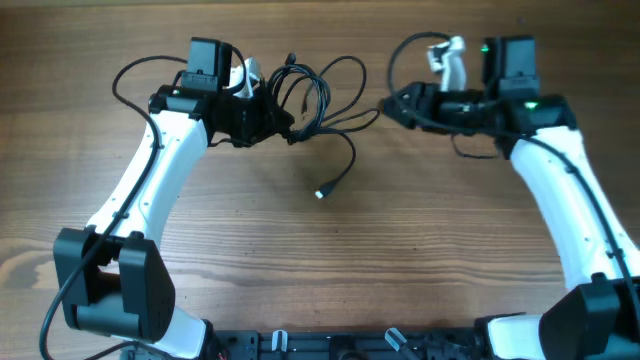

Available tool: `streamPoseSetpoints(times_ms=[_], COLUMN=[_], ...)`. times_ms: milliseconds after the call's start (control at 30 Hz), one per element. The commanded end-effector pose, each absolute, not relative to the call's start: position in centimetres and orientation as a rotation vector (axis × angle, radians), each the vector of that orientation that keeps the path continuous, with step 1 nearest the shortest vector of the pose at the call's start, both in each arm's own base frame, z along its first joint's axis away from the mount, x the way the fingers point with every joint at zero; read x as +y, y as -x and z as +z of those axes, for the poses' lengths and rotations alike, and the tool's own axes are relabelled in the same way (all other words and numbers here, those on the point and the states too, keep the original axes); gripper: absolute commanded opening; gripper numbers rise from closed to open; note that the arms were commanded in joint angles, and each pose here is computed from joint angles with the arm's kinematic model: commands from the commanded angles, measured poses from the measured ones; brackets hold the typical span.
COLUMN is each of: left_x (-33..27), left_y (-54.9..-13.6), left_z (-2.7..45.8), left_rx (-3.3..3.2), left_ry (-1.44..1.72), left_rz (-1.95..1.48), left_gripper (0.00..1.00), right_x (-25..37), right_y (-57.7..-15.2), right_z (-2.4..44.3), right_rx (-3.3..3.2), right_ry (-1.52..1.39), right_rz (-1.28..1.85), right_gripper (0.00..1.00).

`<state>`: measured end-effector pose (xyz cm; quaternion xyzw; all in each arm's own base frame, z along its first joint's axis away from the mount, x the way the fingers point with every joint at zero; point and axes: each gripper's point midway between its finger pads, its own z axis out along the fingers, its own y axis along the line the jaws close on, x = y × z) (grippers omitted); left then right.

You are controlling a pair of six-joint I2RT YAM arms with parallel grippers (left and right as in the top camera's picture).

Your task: Untangle cables

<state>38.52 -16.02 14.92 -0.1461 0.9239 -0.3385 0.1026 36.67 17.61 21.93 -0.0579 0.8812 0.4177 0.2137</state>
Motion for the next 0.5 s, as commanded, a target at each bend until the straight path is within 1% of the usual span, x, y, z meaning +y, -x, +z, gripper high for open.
streamPoseSetpoints(times_ms=[0, 33, 100, 200, 233, 333, 467], left_x=[-15.9, -15.9, -15.9, -15.8, -15.8, -15.8, -16.8], left_y=[-38.7, -38.7, -38.6, -37.8, -37.6, -37.1, -36.7], left_z=[15.1, 15.1, 15.1, 14.7, 14.6, 14.4, 14.4], left_rx=[2.706, 2.694, 2.678, 2.678, 2.684, 2.702, 2.728], left_ry=[0.804, 0.921, 1.067, 1.255, 1.274, 1.29, 1.261], left_rz=[-1.048, -1.063, -1.079, -1.074, -1.068, -1.055, -1.056], left_gripper=[0.04, 0.04, 0.04, 0.04, 0.04, 0.04, 0.04], right_x=[21.8, 22.6, 23.0, 23.5, 23.7, 25.2, 26.9], right_y=[-35.4, -35.5, -35.9, -36.5, -36.9, -37.2, -36.1], right_z=[24.6, 24.3, 23.6, 23.0, 23.0, 23.6, 23.5], right_rx=[2.395, 2.41, 2.447, 2.451, 2.437, 2.397, 2.403], right_ry=[0.258, 0.229, 0.117, 0.047, 0.022, 0.053, 0.104], right_rz=[1.201, 1.163, 1.079, 0.97, 0.942, 0.974, 0.996], right_gripper=[0.59, 0.56, 0.55, 0.56, 0.56, 0.52, 0.45])
